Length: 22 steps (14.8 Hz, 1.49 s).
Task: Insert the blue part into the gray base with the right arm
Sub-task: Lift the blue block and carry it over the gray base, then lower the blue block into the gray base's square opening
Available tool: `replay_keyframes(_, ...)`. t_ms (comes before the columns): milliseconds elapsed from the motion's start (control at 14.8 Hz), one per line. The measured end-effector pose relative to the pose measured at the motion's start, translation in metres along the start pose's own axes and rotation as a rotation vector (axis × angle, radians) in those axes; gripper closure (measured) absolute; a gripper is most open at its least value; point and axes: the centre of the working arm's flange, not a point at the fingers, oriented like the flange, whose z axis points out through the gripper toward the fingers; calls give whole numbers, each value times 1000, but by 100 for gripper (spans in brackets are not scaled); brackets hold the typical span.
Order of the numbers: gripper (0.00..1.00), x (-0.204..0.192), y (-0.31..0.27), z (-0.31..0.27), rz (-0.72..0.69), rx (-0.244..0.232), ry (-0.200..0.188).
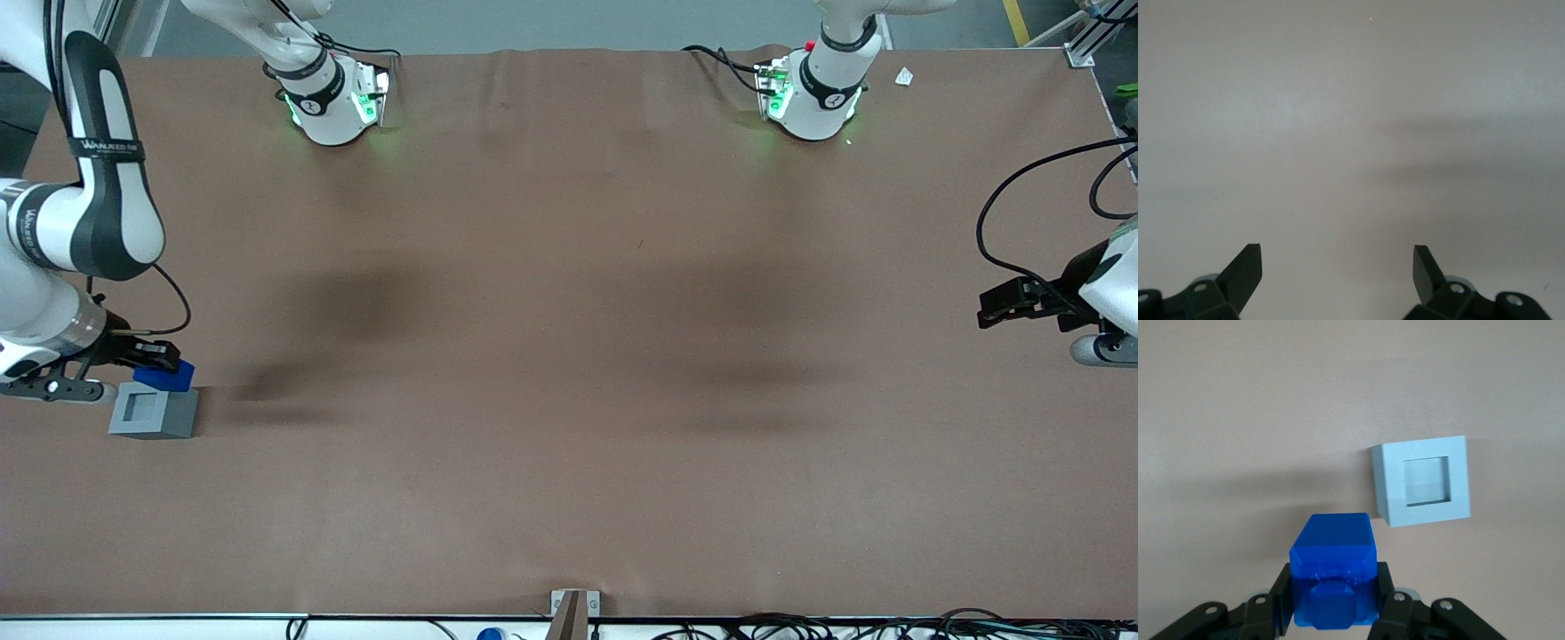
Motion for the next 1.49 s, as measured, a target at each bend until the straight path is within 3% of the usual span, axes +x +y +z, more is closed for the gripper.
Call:
replay_keyframes(338,49,10,41,16,-37,59,-11)
replay_keyframes(879,49,37,85,27,-47,64,-71)
replay_keyframes(1488,49,51,93,56,-48,72,-98)
